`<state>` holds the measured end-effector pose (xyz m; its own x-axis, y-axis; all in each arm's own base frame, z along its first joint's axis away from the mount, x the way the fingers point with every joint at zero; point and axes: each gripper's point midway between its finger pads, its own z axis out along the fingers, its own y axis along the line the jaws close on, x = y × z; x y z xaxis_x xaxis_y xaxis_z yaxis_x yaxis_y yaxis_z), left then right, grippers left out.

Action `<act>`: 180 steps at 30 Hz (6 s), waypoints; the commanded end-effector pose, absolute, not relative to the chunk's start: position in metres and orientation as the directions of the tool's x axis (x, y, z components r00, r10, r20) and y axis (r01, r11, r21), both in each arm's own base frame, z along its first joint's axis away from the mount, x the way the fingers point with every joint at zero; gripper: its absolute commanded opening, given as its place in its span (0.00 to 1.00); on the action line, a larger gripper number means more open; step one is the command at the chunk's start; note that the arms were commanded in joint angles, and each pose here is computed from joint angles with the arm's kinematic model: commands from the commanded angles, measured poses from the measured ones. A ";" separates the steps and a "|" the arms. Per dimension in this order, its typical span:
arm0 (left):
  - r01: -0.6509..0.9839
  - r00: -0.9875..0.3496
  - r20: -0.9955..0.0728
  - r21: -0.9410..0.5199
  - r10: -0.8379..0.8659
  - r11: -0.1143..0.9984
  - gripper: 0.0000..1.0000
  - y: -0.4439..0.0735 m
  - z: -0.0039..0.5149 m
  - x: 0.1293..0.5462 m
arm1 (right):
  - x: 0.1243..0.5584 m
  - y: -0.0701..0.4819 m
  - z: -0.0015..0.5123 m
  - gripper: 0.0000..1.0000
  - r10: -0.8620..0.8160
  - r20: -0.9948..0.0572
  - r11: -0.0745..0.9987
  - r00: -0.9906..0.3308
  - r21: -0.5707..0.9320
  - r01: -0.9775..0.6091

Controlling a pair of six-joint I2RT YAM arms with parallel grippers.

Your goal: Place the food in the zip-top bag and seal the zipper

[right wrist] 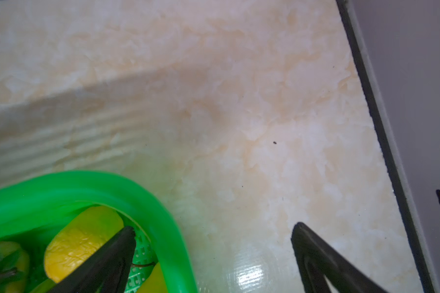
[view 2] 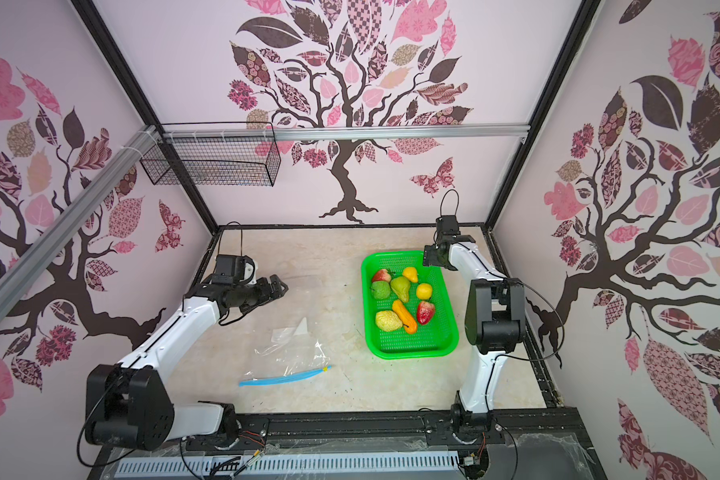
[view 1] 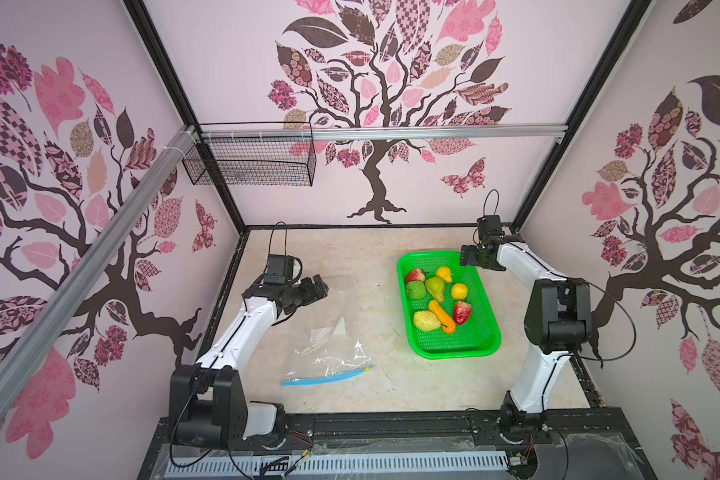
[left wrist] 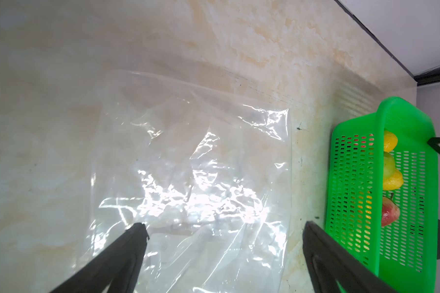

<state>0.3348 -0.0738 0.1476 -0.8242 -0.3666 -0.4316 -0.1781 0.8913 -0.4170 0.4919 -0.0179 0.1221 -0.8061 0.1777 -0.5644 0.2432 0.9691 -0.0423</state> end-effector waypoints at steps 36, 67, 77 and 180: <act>-0.343 -0.823 -0.240 -0.511 -0.514 0.788 0.98 -0.135 0.093 0.263 | 0.208 0.315 0.156 0.75 -0.360 -0.525 0.726 -0.771 0.362 -0.585; -0.103 -0.907 -0.344 -0.377 -0.242 0.921 0.97 -0.151 0.069 0.348 | 0.218 0.286 0.045 0.70 -0.161 -0.278 0.901 -0.947 0.350 -0.257; -0.176 -0.911 -0.290 -0.374 -0.295 0.911 0.97 -0.138 0.054 0.322 | 0.225 0.304 0.041 0.79 -0.190 -0.271 0.883 -0.944 0.372 -0.285; 0.213 -0.885 -0.466 -0.431 -0.014 0.877 0.00 -0.236 0.149 0.314 | 0.266 0.288 0.163 0.83 -0.015 -0.480 0.671 -0.877 0.645 -0.365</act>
<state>0.3094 -0.2226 0.1219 -0.8928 0.0665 -0.4454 0.2339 0.9137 -0.3324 0.2617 0.2702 0.1524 -0.8796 -0.0195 -0.4753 -0.3448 0.7146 0.6087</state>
